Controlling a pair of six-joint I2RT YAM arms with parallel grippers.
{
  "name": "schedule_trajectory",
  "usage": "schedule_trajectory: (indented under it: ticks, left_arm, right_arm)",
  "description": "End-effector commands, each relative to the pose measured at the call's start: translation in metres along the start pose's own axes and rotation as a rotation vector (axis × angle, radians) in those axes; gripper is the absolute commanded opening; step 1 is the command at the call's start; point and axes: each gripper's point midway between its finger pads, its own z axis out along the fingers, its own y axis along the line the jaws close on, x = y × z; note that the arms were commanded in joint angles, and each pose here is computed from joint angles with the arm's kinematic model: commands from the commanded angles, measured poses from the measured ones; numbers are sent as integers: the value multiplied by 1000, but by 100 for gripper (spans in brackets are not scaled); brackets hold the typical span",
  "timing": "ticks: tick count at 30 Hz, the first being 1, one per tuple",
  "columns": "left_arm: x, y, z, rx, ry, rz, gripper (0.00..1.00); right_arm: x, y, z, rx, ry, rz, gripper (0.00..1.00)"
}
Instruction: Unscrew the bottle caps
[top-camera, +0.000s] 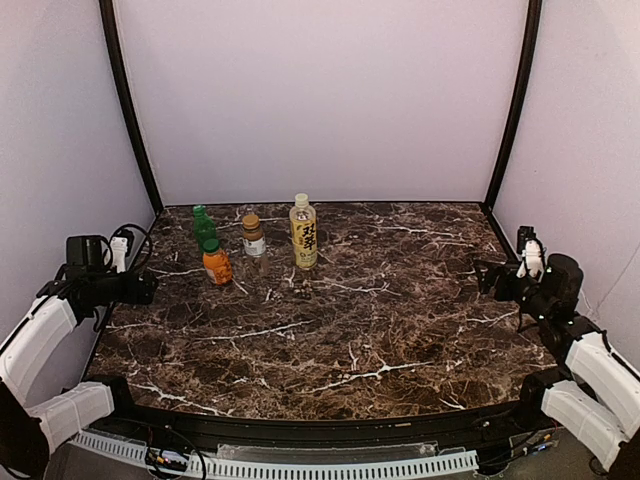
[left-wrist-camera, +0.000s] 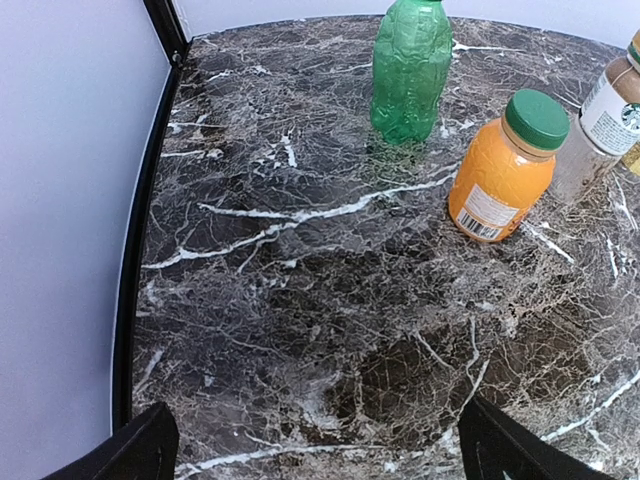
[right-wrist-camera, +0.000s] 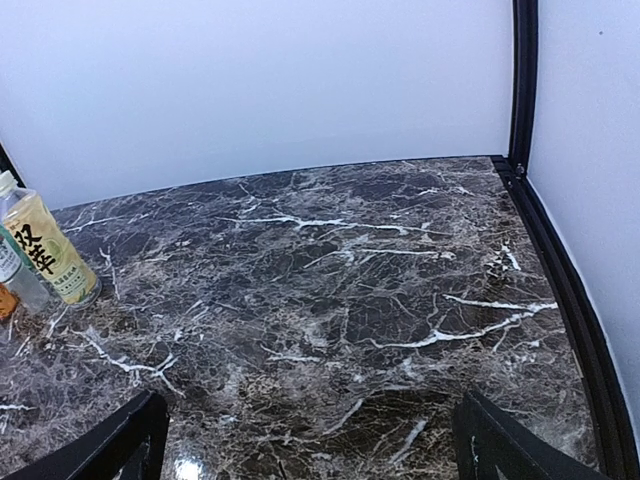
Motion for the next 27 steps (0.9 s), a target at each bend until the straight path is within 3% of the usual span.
schedule_trajectory:
  ticks: [1,6,12,18,22,27]
  left_arm:
    - [-14,-3,-3,29,-21,66,99]
    - [-12,-12,-2,86,-12,340,99]
    - [-65,-8,-19,82,-48,347,99]
    - [-131,-42,-51,300,-140,186,92]
    - [-142,-75,-52,449,-143,159,85]
    - [-133,-109,-47,550,-61,224,86]
  right_arm:
    - [-32,23,-2,-117,-61,20,99]
    - [-92,60,2,-299,-85,180,98]
    - [-157,107,48,-467,63,339,86]
    - [-182,211,112,-527,109,72,86]
    - [-177,278,158,-567,132,-79,85]
    - [-144,347,199,-600,152,-253,85]
